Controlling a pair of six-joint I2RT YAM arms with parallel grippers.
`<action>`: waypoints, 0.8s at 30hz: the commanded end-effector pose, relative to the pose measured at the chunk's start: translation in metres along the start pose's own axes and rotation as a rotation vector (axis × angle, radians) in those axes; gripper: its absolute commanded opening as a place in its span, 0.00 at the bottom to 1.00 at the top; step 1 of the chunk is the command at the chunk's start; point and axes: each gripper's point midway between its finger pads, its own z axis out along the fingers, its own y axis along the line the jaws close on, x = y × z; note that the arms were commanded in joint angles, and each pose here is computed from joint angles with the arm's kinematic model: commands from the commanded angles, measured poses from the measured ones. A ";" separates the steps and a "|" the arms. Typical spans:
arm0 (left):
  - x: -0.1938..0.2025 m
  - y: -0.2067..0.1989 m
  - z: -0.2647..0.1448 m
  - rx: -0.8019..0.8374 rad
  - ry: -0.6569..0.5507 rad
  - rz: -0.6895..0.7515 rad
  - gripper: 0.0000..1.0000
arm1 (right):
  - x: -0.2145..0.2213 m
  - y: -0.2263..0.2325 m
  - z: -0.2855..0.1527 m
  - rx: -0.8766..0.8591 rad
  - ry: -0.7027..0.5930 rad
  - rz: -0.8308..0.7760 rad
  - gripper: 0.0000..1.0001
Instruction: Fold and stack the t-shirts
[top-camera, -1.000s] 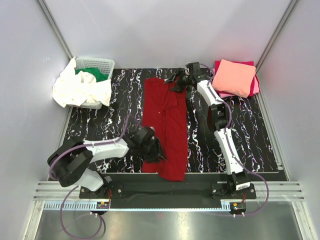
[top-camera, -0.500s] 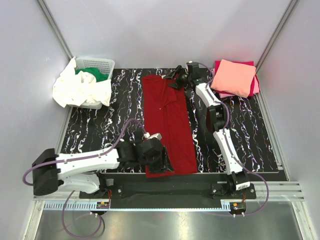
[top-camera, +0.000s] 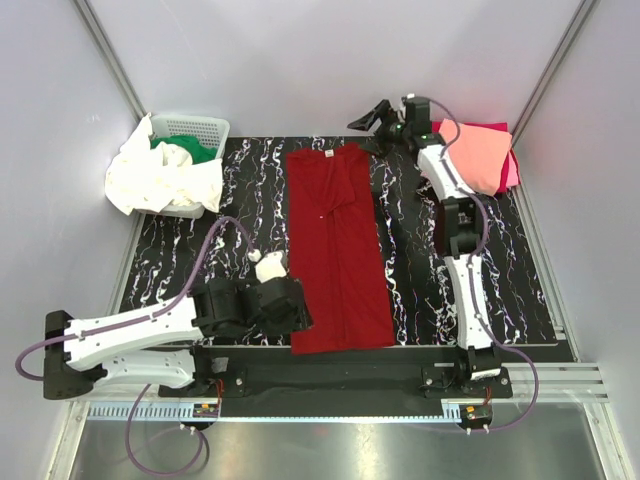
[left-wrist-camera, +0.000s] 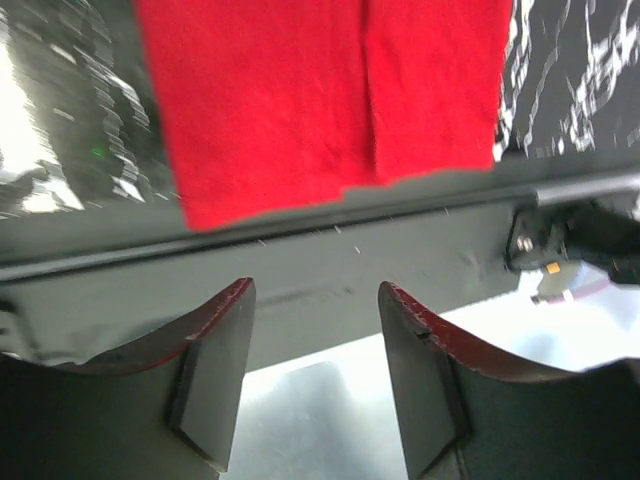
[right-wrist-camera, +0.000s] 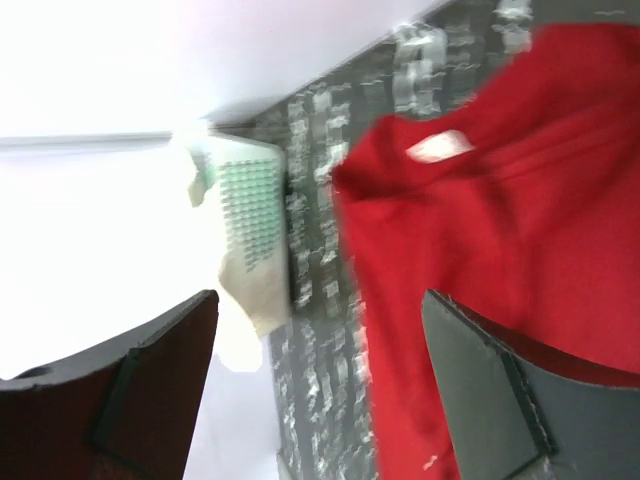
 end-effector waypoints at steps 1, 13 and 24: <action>-0.039 0.007 -0.025 -0.037 -0.178 0.024 0.60 | 0.003 0.174 -0.101 -0.244 -0.025 -0.261 0.90; -0.018 0.049 0.013 0.006 -0.191 -0.029 0.65 | 0.179 0.022 -0.295 0.325 -0.157 -0.235 0.83; 0.003 0.071 0.053 -0.020 -0.160 -0.050 0.61 | 0.324 -0.108 -0.369 0.557 0.015 -0.020 0.58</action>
